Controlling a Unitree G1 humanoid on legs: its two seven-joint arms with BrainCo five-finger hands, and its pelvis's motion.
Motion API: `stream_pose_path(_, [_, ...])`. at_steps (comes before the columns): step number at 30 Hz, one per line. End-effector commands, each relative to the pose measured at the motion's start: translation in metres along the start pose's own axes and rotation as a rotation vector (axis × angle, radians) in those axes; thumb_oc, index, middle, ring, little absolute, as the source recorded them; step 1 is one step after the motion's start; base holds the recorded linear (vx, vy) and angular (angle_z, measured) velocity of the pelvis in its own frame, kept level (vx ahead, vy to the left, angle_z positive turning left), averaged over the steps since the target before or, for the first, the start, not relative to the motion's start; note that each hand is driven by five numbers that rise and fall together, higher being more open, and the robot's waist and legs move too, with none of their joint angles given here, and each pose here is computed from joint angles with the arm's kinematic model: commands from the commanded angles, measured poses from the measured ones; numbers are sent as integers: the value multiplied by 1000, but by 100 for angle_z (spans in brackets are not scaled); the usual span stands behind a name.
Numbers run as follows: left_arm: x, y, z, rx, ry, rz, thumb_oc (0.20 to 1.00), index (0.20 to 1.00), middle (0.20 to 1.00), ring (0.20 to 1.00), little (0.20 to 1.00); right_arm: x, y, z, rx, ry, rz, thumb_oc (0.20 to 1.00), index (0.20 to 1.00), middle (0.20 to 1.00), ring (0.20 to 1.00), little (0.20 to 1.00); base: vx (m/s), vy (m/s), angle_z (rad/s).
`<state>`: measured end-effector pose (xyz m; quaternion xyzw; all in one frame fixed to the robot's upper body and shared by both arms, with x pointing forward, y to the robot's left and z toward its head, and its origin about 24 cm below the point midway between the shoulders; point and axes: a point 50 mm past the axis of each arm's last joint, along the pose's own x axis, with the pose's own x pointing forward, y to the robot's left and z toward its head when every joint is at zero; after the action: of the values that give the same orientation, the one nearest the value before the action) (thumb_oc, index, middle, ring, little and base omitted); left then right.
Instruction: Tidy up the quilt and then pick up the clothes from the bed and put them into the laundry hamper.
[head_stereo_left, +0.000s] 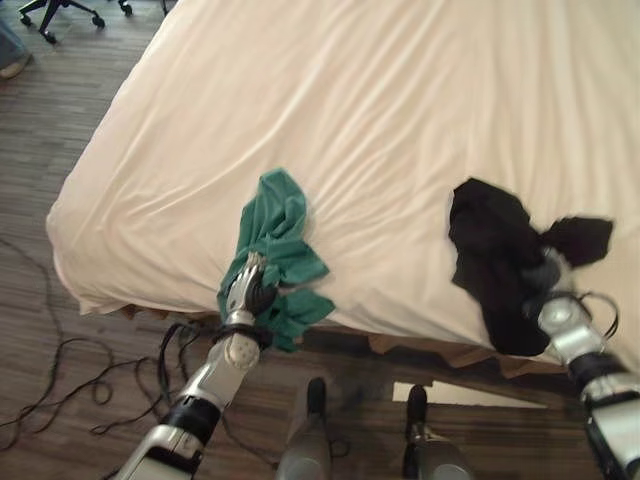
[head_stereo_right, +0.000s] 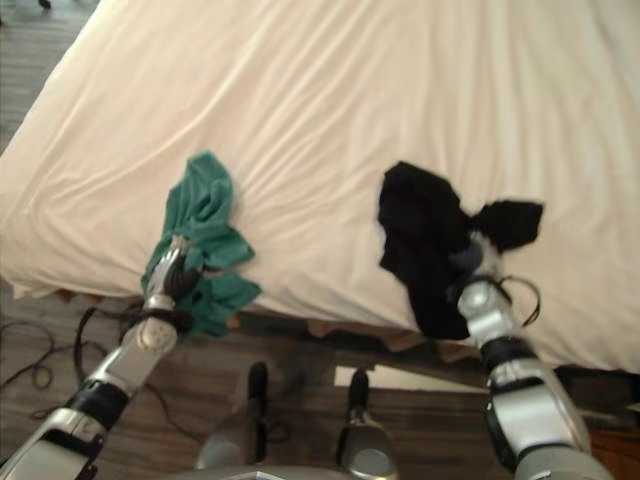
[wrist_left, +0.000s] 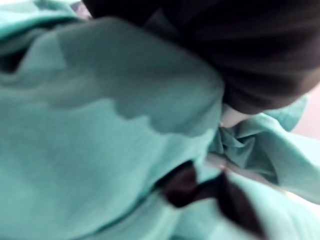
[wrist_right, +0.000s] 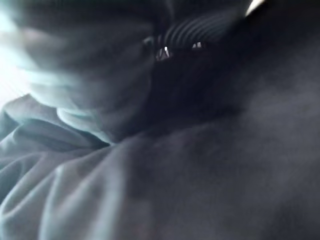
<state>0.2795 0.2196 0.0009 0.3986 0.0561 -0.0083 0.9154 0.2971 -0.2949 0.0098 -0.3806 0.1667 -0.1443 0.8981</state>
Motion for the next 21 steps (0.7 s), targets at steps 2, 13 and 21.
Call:
stream_pose_path(2, [-45, -27, -60, -79, 281, -135, 200, 200, 200, 200, 200, -68, 74, -71, 160, 227, 320, 200, 200, 200, 200, 200, 74, 85, -12])
stream_pose_path(13, [-84, -38, -91, -489, 471, -84, 200, 200, 200, 200, 200, -120, 106, -68, 561, 199, 512, 200, 200, 200, 200, 200, 5, 53, -18])
stream_pose_path(21, [-93, -56, -96, -705, 558, 3, 200, 200, 200, 200, 200, -92, 124, -8, 480, 10, 641, 200, 200, 200, 200, 200, -27, -122, 67])
